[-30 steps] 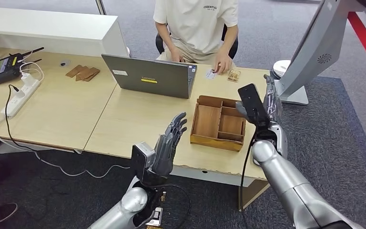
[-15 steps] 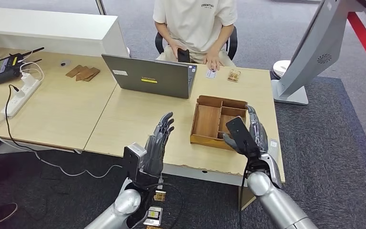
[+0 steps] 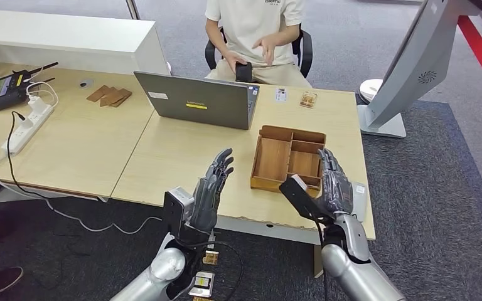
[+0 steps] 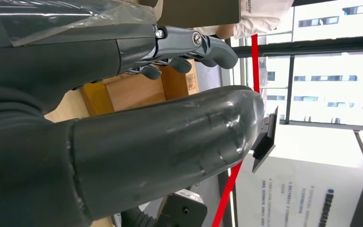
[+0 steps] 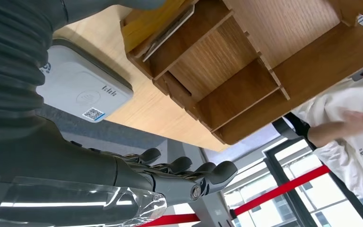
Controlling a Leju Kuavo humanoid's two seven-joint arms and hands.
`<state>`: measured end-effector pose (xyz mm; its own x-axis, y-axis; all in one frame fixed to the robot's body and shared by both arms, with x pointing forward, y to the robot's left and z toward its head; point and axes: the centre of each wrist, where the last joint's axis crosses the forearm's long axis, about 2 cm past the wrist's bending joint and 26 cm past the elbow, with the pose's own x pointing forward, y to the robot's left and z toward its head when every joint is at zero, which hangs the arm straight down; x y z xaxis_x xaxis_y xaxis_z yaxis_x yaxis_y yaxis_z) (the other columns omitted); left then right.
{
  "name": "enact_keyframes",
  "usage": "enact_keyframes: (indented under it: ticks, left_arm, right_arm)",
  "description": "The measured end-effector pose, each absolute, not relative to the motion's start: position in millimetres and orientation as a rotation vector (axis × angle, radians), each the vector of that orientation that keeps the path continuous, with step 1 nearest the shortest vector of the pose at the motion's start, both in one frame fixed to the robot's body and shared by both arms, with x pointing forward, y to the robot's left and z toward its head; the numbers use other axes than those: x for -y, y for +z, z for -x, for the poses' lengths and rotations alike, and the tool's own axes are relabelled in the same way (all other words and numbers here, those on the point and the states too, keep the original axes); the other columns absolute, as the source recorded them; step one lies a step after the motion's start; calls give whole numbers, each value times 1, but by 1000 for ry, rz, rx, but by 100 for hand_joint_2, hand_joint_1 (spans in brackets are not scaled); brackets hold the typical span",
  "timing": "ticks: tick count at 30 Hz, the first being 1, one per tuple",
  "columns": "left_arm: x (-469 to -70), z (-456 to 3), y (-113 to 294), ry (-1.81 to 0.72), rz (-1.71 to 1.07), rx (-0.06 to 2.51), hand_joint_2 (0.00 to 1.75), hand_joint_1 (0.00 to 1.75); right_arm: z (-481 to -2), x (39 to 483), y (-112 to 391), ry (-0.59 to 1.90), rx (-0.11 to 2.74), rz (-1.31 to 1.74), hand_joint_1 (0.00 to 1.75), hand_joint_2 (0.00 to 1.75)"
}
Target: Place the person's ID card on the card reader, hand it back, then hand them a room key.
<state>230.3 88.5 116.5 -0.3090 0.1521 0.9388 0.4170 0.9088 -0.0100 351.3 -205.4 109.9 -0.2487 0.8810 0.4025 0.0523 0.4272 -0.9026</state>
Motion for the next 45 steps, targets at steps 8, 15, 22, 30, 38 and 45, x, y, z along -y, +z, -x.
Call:
enact_keyframes:
  ticks: [8,15,22,30,38,45]
  left_arm:
    - [-87,-232,119,-269,438,1891,0,0]
    - [-84,-233,121,-273,467,1901,0,0]
    - [-81,-236,122,-274,492,1911,0,0]
    - [-80,-236,121,-276,498,1906,0,0]
    - [-80,-234,118,-277,490,1902,0,0]
    - [-80,-230,116,-292,478,1891,0,0]
  right_arm:
    - [-349,200,105,1031,1629,837,0,175]
    - [-347,190,100,1088,1634,837,0,175]
    - [-350,183,98,1126,1650,883,0,175]
    - [-354,184,92,1150,1615,911,0,175]
    - [-355,184,86,1169,1574,917,0,175]
    - [-357,189,82,1178,1541,935,0,175]
